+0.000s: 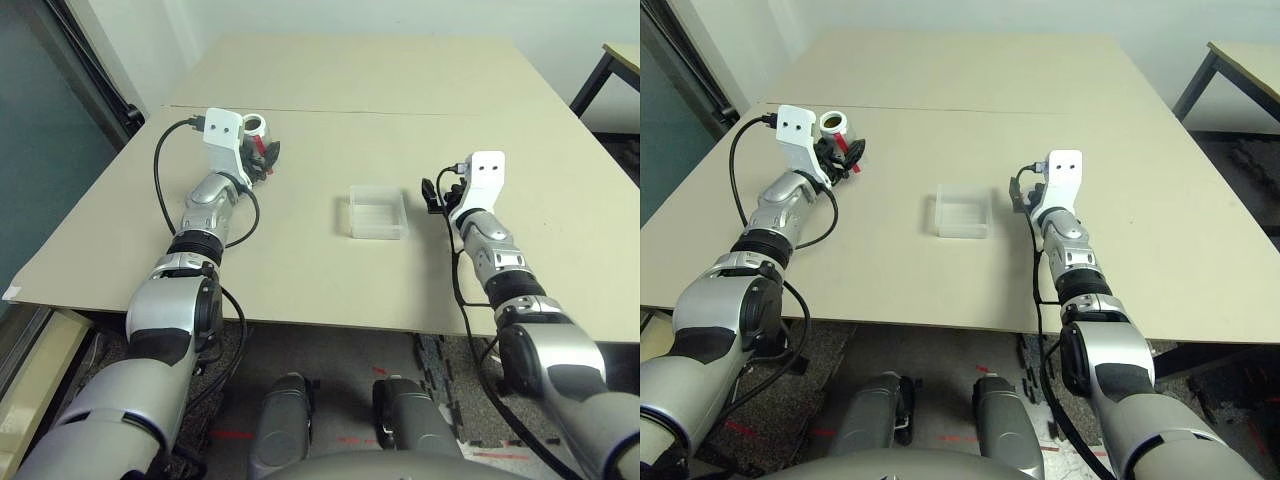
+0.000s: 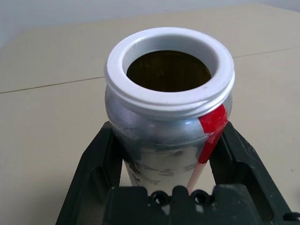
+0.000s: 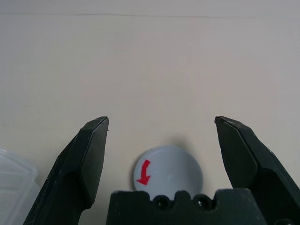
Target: Pour the medicine from the bottle into the box.
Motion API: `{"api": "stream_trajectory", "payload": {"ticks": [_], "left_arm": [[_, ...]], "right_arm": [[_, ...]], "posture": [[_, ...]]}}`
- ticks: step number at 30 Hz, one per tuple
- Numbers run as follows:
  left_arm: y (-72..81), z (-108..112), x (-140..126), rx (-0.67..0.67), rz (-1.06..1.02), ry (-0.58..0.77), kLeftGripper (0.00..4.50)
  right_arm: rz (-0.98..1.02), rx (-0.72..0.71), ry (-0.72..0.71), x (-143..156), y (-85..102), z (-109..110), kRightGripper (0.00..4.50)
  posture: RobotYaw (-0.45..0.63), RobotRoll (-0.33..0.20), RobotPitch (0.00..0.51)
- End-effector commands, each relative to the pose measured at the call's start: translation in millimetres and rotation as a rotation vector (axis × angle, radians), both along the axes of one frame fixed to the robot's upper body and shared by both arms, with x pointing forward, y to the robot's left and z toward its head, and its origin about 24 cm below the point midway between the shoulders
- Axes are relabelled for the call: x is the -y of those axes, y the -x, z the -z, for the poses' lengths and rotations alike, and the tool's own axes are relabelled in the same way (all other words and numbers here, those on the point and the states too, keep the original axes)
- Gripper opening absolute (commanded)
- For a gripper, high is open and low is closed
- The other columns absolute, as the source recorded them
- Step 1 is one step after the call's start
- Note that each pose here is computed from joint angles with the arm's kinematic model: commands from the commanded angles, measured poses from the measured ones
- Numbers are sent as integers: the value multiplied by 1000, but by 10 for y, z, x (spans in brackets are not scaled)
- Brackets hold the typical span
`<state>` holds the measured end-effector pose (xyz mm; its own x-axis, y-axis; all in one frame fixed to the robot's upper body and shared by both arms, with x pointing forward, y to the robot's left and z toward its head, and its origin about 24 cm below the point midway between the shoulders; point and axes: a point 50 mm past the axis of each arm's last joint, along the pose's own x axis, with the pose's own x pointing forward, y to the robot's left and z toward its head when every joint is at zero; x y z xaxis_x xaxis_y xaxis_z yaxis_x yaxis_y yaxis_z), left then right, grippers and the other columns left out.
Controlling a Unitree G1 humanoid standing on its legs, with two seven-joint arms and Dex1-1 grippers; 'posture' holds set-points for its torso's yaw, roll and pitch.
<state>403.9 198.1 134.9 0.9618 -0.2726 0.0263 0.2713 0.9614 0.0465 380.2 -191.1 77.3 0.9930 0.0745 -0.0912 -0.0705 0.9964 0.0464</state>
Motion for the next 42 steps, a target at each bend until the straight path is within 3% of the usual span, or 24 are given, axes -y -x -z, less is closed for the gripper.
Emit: {"api": "stream_trajectory", "payload": {"ticks": [1,8,12,20,26,32,42], "left_arm": [[-8,-8,-9,-14,9,-18,2825],[-75,-174,67,-42,104,-340,2825],[-143,-455,205,18,172,-514,2825],[-215,-849,549,116,242,-790,2825],[-215,-831,741,180,294,-1194,2825],[-199,-715,917,296,367,-1673,2825],[-167,-557,1191,524,457,-2156,2825]], "right_arm": [[-21,51,-13,18,-39,-171,4500],[-204,93,28,10,83,-518,4500],[-268,70,87,109,300,-677,4500],[-363,8,192,272,674,-744,4500],[-613,-57,290,329,896,-715,4500],[-639,-27,325,370,883,-873,4500],[-844,-59,375,30,936,-826,4500]], "posture": [[27,0,50],[20,0,46],[3,0,46],[-74,0,46],[-129,0,44],[-164,0,40],[-206,0,43]]}}
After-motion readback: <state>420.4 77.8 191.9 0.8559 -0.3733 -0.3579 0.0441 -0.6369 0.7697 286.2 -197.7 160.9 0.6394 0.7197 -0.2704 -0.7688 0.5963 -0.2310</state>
